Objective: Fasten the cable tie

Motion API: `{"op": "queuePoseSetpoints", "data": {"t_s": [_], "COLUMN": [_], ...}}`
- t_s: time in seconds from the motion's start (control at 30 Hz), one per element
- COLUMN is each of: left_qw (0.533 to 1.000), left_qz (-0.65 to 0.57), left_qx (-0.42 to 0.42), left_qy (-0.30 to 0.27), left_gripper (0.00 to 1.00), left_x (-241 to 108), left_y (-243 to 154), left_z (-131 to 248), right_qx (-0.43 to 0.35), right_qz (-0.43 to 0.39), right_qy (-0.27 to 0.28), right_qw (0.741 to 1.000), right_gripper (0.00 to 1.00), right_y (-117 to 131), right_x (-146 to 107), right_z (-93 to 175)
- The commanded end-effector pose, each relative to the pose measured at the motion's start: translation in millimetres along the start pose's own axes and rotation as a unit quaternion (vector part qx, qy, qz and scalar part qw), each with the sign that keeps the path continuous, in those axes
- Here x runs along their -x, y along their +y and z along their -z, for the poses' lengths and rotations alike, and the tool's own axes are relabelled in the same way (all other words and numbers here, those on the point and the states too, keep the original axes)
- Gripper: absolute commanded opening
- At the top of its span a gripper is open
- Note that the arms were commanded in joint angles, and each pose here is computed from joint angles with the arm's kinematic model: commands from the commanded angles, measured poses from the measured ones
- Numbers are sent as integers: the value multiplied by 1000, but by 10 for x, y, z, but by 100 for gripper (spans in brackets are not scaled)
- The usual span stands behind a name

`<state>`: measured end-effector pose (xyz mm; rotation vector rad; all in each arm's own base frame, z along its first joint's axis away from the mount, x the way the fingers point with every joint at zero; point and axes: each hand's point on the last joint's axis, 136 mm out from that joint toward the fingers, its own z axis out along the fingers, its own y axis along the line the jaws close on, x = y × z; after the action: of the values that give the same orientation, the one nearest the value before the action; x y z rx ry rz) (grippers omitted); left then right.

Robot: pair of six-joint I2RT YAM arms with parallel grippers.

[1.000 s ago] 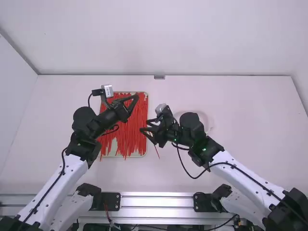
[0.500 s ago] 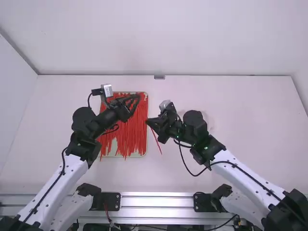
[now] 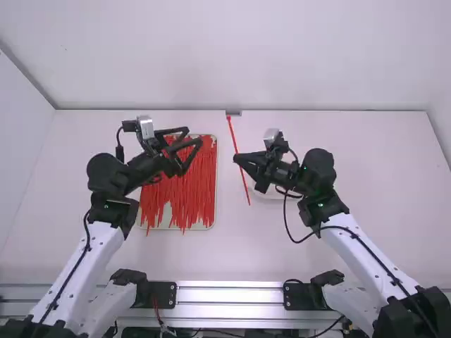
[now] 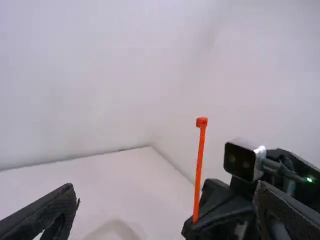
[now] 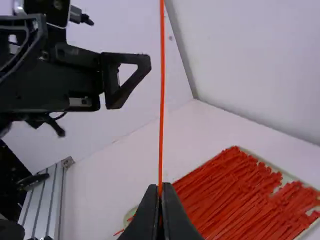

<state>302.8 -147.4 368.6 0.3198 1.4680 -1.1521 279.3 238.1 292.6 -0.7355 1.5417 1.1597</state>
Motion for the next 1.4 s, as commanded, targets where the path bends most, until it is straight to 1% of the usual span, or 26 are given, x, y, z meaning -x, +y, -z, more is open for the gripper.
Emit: {"op": "queuePoseSetpoints", "data": {"t_s": [0.0, 0.1, 0.23, 0.33, 0.47, 0.63, 0.7, 0.73, 0.77, 0.8, 0.87, 0.93, 1.03, 1.17, 1.23, 1.27, 1.37], "left_qw": [995, 990, 980, 962, 942, 929, 927, 928, 930, 930, 927, 927, 927, 927, 927, 927, 929], "left_qz": [-45, -61, -83, -111, -140, -158, -161, -158, -153, -150, -154, -155, -152, -149, -147, -148, -143], "left_qx": [-83, -112, -160, -223, -275, -306, -311, -310, -309, -309, -317, -317, -318, -319, -320, -321, -319], "left_qy": [42, 58, 81, 114, 133, 135, 132, 131, 130, 130, 130, 131, 132, 129, 128, 127, 121], "left_gripper": [93, 93, 93, 93, 91, 86, 83, 79, 72, 71, 65, 64, 59, 59, 50, 47, 44], "left_x": [109, 196, 339, 442, 474, 482, 462, 456, 442, 436, 411, 410, 407, 439, 460, 461, 460], "left_y": [-294, -372, -540, -751, -938, -1025, -1028, -1023, -1021, -1020, -1036, -1021, -1032, -1065, -1085, -1089, -1117], "left_z": [17, -19, -114, -200, -306, -458, -521, -549, -582, -595, -610, -611, -611, -602, -594, -596, -634], "right_qx": [48, 51, 67, 79, 77, 68, 66, 64, 64, 66, 78, 82, 84, 88, 93, 96, 106], "right_qz": [-2, -4, 3, 10, 9, 2, 3, 4, 9, 13, 21, 24, 34, 44, 46, 47, 48], "right_qy": [-11, -29, -57, -85, -105, -123, -128, -131, -132, -133, -135, -136, -133, -124, -122, -121, -120], "right_qw": [999, 998, 996, 993, 991, 990, 990, 989, 989, 989, 988, 987, 987, 987, 987, 987, 986], "right_gripper": [0, 0, 0, 0, 0, 0, 0, 0, 0, 0, 0, 0, 0, 0, 0, 0, 0], "right_y": [123, 112, 186, 287, 330, 368, 391, 399, 416, 431, 503, 531, 548, 556, 571, 575, 593], "right_x": [206, 331, 513, 667, 746, 790, 797, 802, 802, 802, 809, 815, 793, 752, 745, 739, 727], "right_z": [76, 143, 204, 216, 186, 109, 78, 63, 48, 42, 32, 26, 11, 8, 7, 4, -4]}}
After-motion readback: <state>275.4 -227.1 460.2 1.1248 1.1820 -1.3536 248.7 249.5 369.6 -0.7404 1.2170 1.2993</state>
